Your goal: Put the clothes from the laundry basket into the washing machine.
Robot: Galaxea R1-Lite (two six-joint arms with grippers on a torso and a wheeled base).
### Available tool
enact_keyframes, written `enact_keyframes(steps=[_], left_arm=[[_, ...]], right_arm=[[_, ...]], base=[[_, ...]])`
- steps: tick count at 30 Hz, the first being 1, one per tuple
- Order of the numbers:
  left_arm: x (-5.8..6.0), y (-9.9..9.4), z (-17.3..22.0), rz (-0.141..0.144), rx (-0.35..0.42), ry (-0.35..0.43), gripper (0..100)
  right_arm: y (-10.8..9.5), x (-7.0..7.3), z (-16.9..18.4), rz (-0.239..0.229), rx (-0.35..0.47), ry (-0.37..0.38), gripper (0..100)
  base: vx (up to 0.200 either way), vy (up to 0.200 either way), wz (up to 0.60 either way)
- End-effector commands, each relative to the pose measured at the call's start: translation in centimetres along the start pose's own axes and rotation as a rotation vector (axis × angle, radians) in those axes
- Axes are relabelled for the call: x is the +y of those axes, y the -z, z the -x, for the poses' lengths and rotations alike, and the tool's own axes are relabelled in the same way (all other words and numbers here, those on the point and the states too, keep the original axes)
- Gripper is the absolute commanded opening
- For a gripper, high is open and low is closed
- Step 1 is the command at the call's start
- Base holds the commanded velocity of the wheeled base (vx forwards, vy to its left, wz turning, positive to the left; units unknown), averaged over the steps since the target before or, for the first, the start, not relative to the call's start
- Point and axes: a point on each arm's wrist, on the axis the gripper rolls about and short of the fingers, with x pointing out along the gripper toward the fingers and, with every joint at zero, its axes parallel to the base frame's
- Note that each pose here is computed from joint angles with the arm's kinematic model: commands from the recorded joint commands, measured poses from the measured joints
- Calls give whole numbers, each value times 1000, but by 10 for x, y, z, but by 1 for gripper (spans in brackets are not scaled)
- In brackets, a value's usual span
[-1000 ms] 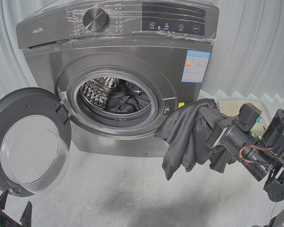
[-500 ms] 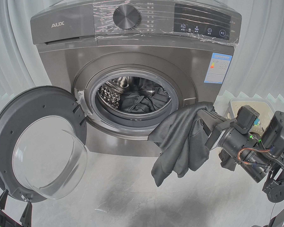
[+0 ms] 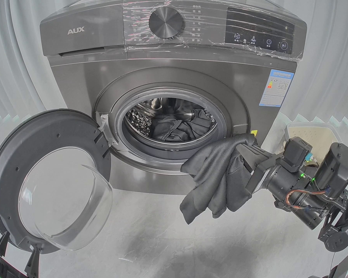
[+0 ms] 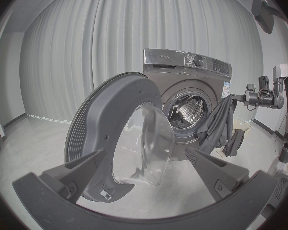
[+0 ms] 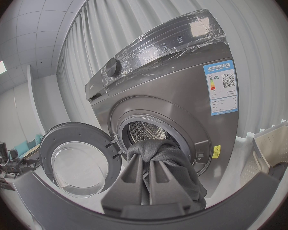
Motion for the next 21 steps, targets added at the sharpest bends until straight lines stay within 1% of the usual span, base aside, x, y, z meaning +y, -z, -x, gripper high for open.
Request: enact_keyframes(steps=[1,4,8,10,11,12,14,16,17,19,21], left_arm=[[0,4,0,-18,-3,-1,100],[0,5,0,-24,-1,6,100],[0,5,0,-24,-1,6,100],[0,4,0,-38,-3,16,100],[-1,4,0,-59,-3,33,100],[-1,4,0,-67,-3,44,100],[-1,4,0,-68,-3,52,100],[-1,4,0,-68,-3,52,100],[-1,4,0,-69,-11,56,100],[-1,3,0,-69,-13,56,100],[-1,3,0,-69,-14,56,100]], right_arm=[[-2,0,-2,0,-9,-5,0],[-4,5,-4,-8,-18,-27,0],[2,14,-8,-8,0,-47,0],[8,17,-12,-8,17,-51,0],[12,18,-15,-7,27,-50,0],[13,18,-16,-7,27,-50,0],[12,21,-23,-23,15,-44,0],[12,21,-23,-23,15,-44,0],[10,23,-33,-72,-8,-18,0],[8,25,-37,-85,-21,-3,0],[10,25,-38,-84,-19,2,0]], base=[[0,0,0],[0,0,0],[0,0,0],[0,0,0],[0,0,0],[0,0,0],[0,0,0],[0,0,0],[0,0,0],[0,0,0],[0,0,0]])
